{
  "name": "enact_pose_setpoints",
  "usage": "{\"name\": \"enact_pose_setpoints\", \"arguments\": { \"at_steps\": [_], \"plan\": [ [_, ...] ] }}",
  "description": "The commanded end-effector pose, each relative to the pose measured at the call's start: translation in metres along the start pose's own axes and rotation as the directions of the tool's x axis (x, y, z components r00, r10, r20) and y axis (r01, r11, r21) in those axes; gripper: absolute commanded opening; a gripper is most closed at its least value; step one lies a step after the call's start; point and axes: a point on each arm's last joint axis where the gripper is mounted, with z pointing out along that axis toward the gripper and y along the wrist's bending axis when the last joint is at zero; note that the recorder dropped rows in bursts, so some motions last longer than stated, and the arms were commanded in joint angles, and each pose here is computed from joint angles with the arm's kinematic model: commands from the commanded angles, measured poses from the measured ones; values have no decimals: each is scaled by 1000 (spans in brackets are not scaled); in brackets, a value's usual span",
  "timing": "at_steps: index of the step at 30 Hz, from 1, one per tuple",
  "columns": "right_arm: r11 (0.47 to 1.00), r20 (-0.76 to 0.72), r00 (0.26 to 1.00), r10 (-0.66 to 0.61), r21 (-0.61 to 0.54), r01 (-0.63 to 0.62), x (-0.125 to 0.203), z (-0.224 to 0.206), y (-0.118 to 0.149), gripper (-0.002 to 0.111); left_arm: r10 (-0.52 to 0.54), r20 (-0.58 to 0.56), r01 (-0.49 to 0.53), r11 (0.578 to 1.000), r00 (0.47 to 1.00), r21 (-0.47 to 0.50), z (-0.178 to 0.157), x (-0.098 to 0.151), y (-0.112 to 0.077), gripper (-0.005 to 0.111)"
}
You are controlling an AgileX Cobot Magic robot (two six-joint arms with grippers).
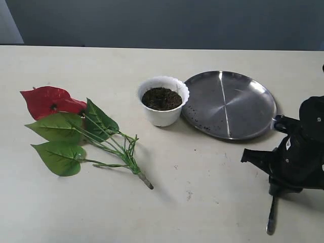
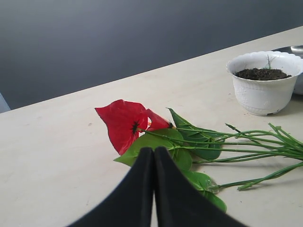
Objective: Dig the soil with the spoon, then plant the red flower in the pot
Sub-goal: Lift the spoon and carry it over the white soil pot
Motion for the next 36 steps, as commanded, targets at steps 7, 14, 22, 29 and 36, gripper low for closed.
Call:
{"name": "enact_pose_setpoints", "arguments": {
  "at_steps": [7, 14, 22, 29, 36],
  "plan": [
    [955, -7, 961, -276, -109, 274, 19, -37, -2, -1, -3, 19, 3, 1000, 1000, 2, 0, -3, 0, 0],
    [842, 250, 844, -474, -151, 518, 16, -116, 2, -1, -3, 19, 3, 1000, 1000, 2, 0, -3, 0, 0],
    [567, 478, 396, -784, 291, 771, -31, -200, 25, -1, -3, 19, 3, 1000, 1000, 2, 0, -3, 0, 0],
    [-93, 17, -133, -991, 633, 769, -45, -160, 98, -1, -3, 19, 3, 1000, 1000, 2, 0, -3, 0, 0],
    [-503, -355, -357, -864, 627, 595, -50, -110, 177, -1, -3, 19, 3, 1000, 1000, 2, 0, -3, 0, 0]
  ]
}}
